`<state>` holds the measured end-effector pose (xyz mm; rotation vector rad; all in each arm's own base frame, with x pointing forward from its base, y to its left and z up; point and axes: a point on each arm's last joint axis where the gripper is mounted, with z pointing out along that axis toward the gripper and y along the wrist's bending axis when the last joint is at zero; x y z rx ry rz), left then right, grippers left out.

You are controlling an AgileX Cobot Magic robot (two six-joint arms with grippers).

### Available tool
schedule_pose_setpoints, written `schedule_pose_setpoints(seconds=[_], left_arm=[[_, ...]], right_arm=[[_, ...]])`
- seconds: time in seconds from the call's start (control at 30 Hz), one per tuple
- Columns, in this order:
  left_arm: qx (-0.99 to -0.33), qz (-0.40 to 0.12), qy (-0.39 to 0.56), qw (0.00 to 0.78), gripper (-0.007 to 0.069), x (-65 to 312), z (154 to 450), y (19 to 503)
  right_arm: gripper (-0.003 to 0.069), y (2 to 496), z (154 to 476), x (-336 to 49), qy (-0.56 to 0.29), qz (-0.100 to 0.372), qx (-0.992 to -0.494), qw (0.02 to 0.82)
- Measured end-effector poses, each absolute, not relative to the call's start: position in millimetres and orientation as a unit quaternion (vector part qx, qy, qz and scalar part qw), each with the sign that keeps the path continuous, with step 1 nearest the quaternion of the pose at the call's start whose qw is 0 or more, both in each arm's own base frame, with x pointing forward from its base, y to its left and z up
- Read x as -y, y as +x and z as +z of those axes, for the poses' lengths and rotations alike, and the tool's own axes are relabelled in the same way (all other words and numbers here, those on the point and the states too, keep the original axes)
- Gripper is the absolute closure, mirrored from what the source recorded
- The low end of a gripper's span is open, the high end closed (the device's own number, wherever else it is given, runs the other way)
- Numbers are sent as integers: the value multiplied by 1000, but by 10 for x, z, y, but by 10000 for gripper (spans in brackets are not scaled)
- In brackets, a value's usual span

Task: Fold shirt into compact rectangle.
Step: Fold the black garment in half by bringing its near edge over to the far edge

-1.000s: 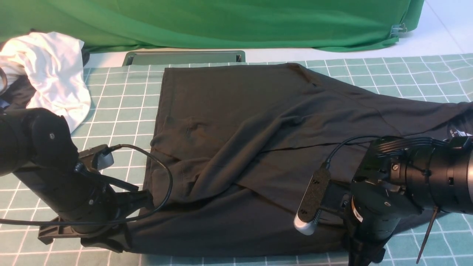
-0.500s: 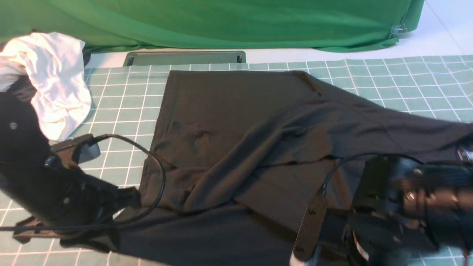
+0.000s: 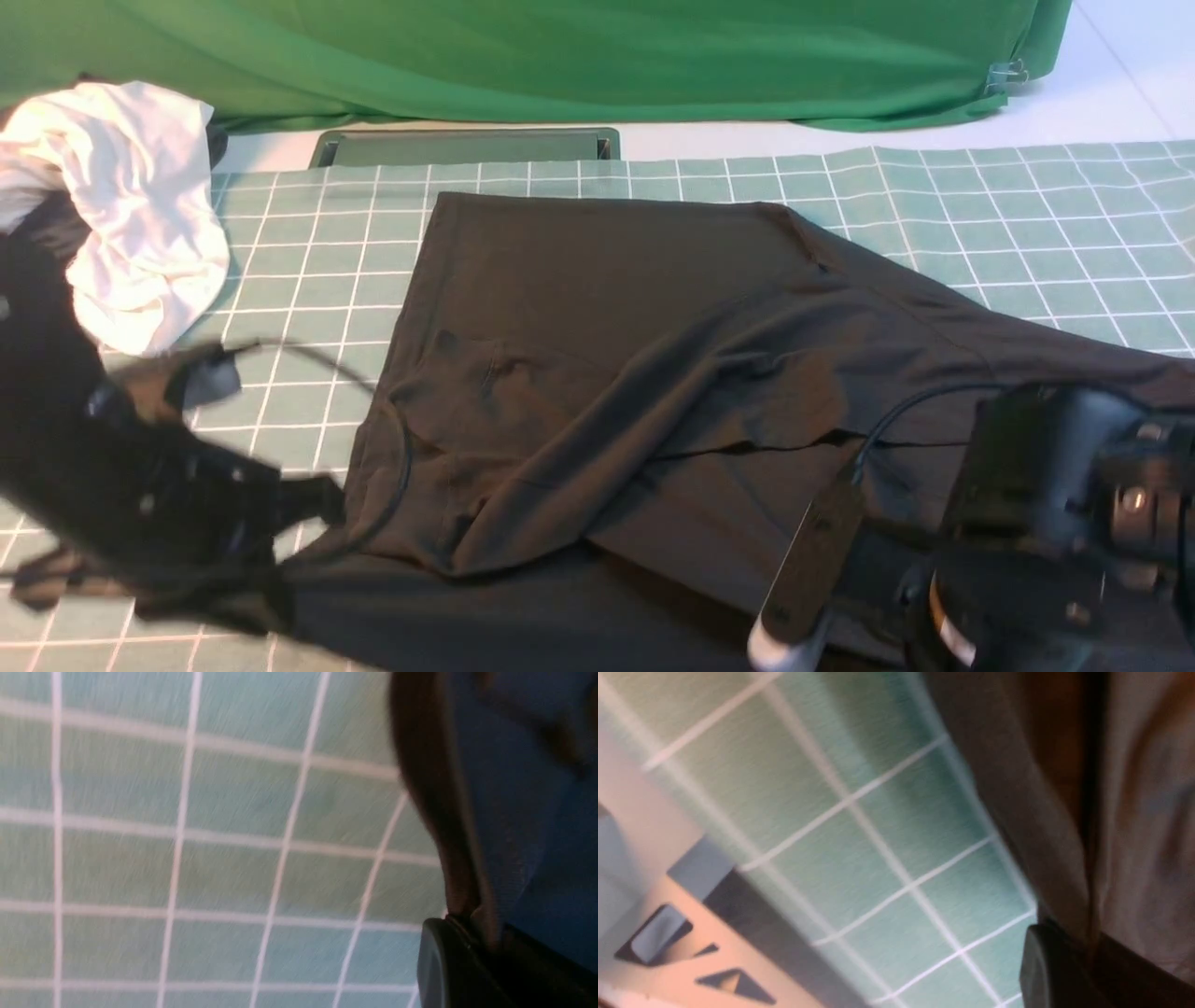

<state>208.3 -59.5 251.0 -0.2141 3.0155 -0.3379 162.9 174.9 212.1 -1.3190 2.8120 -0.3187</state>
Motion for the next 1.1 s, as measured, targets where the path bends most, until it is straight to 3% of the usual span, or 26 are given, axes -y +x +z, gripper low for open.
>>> schedule_pose_setpoints(seconds=[0.2, 0.33, 0.73, 1.1], left_arm=[[-986, -119, -76, 84, 606, 626, 2575, 2285], [-974, -167, -113, 107, 606, 658, 2663, 2670], [-946, -225, -141, 183, 606, 637, 2960, 3770], [-937, -225, -185, 194, 606, 518, 2550, 4316]], right_arm=[[606, 1945, 2117, -1558, -383, -79, -919, 50], [606, 2265, 2125, -1379, -350, -53, -927, 123], [606, 3090, 2078, -1021, -269, -55, -944, 182], [606, 3946, 2063, -1204, -289, -68, -925, 235]])
